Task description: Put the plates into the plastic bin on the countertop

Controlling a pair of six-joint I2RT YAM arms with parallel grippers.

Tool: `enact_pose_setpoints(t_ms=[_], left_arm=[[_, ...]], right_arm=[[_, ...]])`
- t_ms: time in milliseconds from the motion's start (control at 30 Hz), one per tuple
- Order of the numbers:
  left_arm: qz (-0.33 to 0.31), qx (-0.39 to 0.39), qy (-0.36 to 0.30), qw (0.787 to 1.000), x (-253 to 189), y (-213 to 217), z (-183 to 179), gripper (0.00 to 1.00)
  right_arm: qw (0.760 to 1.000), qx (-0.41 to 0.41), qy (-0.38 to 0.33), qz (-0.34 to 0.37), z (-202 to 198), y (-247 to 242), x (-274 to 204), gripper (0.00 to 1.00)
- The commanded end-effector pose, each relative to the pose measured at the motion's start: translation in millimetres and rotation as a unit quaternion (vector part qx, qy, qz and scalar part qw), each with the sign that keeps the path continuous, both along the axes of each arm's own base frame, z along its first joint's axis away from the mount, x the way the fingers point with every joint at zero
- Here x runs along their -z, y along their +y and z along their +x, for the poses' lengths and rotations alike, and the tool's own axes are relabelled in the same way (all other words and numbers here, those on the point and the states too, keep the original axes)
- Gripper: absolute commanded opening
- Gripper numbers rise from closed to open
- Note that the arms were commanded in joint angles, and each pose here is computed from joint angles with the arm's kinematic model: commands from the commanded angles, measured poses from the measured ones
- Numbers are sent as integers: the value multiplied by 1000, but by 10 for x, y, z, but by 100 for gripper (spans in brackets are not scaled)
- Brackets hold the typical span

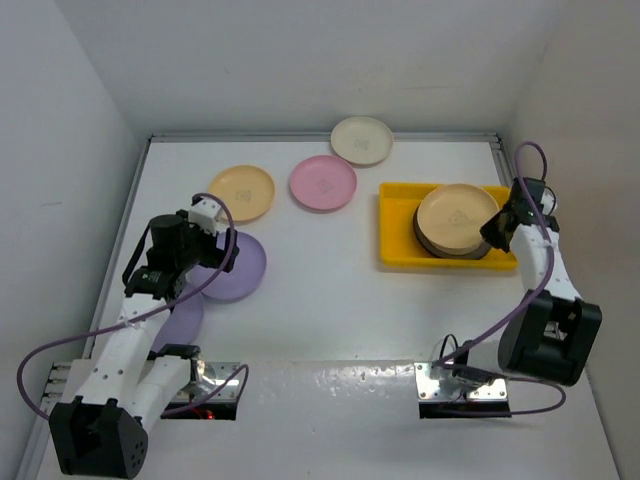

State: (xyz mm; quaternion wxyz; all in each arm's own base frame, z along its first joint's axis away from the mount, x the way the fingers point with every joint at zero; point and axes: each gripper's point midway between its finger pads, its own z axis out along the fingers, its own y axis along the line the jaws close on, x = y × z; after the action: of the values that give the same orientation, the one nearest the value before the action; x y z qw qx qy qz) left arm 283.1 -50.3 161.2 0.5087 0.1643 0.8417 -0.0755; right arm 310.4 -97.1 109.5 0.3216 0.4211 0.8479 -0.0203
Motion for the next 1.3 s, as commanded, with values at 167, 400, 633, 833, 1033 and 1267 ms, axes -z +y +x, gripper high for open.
enact_pose_setpoints(t_ms=[167,400,633,833,1033,1267], left_arm=[[20,5,-4,1000,-126,59,81,96],[28,9,-10,1000,-219,65,140,96],[130,-31,137,982,-39,676,359,99],[104,-125,312,936,352,1926,71,85],[114,-138,382,907,963,2326,-606,84],[113,-149,429,884,1516,2513,-880,74]], right_arm=[[999,2,14,43,155,-178,394,3],[992,-67,26,101,359,-74,547,61],[996,-70,61,6,250,-82,234,92],[988,-142,10,-67,264,281,-378,92],[967,-238,-56,-71,152,908,-656,92],[952,-289,-97,-32,1,1352,-766,90]])
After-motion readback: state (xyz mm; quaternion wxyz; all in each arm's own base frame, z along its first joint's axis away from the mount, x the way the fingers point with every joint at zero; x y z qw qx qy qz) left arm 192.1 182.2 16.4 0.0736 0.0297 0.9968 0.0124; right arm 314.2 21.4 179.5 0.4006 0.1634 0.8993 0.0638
